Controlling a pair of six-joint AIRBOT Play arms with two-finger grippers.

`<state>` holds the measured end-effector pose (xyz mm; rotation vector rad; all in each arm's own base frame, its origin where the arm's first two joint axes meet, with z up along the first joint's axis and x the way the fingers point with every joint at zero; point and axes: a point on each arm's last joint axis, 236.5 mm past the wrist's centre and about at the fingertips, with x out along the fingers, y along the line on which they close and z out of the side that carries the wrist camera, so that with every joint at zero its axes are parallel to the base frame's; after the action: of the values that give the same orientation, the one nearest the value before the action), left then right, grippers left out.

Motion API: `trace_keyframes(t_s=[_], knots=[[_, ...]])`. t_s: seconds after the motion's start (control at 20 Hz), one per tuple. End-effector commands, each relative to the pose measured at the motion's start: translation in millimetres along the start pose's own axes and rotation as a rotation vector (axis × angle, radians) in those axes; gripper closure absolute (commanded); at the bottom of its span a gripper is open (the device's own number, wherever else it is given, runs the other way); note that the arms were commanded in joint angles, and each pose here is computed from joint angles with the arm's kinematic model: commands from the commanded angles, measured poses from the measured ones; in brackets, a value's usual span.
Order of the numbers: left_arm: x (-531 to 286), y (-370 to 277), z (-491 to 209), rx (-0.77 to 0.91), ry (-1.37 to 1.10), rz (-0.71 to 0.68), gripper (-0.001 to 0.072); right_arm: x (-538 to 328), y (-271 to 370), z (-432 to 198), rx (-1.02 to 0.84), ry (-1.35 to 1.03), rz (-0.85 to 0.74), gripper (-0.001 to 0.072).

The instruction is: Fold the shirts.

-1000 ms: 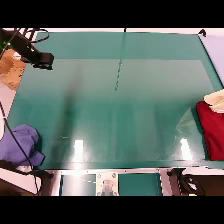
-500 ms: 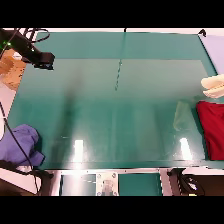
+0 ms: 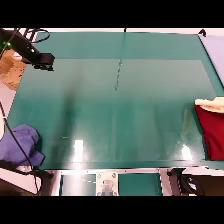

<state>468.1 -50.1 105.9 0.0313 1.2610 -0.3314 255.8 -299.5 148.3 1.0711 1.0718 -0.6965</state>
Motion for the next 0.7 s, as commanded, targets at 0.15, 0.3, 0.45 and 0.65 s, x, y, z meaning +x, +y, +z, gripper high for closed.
trace_keyframes(t_s=[0.15, 0.3, 0.45, 0.65], knots=[[0, -1, -4, 0.001, 0.017, -0.004, 0.0685, 24, -76, -25, 0.052, 0.115, -0.273, 0.0691], [0, -1, -4, 0.001, 0.016, -0.004, 0.0685, 39, -105, -39, 0.082, 0.183, -0.375, 0.0691], [0, -1, -4, 0.001, 0.016, -0.004, 0.0685, 51, -135, -50, 0.102, 0.230, -0.482, 0.0691], [0, -4, -3, 0.002, 0.013, -0.016, 0.0685, 71, -162, -64, 0.105, 0.282, -0.562, 0.0690]])
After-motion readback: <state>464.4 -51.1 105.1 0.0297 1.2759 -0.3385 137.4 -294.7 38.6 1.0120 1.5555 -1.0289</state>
